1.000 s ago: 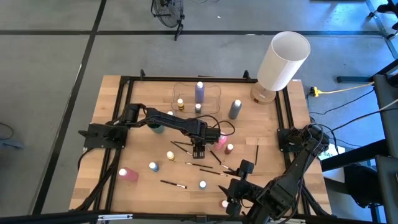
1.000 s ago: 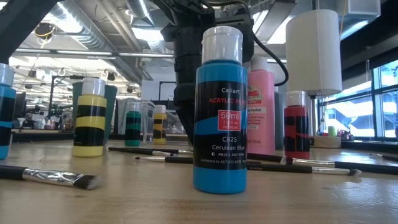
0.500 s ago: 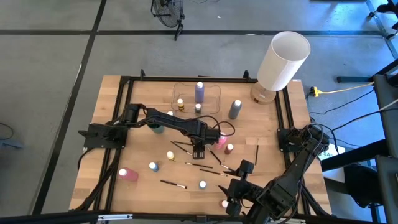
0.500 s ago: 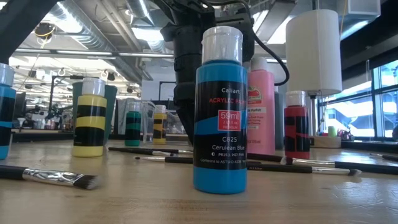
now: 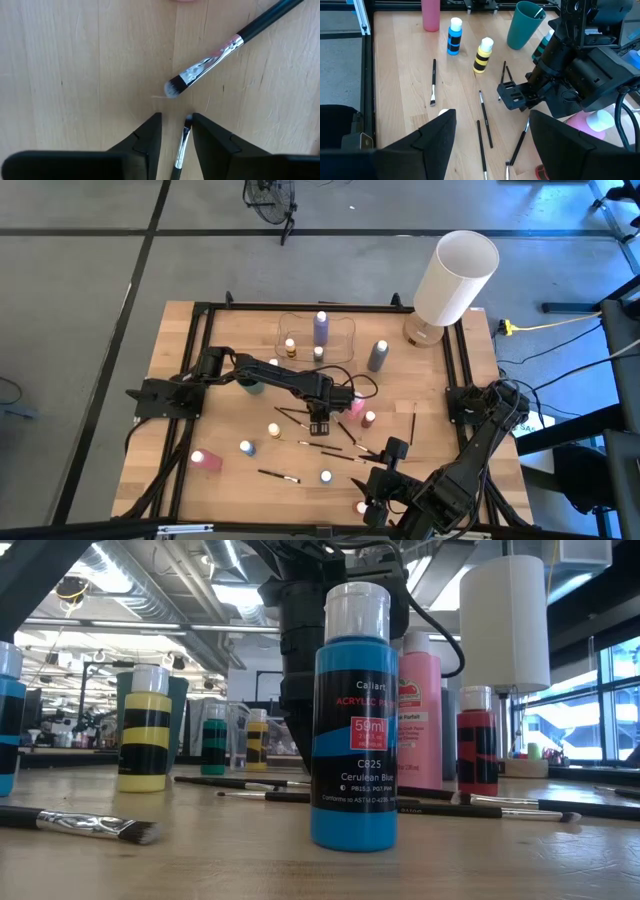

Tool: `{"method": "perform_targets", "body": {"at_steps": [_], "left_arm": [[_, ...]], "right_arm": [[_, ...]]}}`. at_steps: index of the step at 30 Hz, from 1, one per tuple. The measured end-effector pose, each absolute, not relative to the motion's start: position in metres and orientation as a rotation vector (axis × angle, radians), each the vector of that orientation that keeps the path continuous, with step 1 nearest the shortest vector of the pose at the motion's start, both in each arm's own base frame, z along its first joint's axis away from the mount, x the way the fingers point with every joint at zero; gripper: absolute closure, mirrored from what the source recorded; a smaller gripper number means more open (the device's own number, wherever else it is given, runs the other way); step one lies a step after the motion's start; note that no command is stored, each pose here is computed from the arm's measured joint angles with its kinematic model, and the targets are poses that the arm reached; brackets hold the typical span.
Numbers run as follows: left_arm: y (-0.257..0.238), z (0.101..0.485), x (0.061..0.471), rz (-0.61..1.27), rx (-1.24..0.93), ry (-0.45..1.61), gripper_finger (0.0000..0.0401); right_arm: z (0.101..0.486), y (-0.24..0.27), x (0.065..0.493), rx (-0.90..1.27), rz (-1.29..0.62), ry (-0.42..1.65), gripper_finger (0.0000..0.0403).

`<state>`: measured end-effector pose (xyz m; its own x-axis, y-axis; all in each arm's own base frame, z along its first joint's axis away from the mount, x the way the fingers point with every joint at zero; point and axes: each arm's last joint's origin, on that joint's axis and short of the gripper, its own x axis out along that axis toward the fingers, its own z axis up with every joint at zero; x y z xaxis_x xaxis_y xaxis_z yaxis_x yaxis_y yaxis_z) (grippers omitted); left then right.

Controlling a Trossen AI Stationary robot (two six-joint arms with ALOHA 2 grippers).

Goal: Pick & Place Paint Supplies
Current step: Put the black paint brush into the green cup

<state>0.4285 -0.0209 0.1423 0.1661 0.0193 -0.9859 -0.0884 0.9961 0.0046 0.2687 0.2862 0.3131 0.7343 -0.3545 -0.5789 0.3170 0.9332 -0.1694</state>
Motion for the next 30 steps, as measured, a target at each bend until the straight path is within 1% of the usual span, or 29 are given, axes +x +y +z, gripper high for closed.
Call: {"method": "perform_targets", "body": {"at_steps": [9, 23, 30], "left_arm": [[-0.0208, 0.1424, 0.4286, 0.085, -0.067, 1.401, 0.0325], [-0.0206, 0.1424, 0.4288, 0.085, -0.061, 1.399, 0.0394], [-0.0205, 0.1424, 0.4288, 0.075, -0.047, 1.399, 0.0398]], "right_arm": [[0.3131, 0.2863, 0.2686, -0.061, -0.369, 0.649, 0.0146], [0.3131, 0.2863, 0.2686, -0.06, -0.369, 0.649, 0.0146], [0.3131, 0.2863, 0.2686, -0.06, -0.369, 0.649, 0.0146]]}}
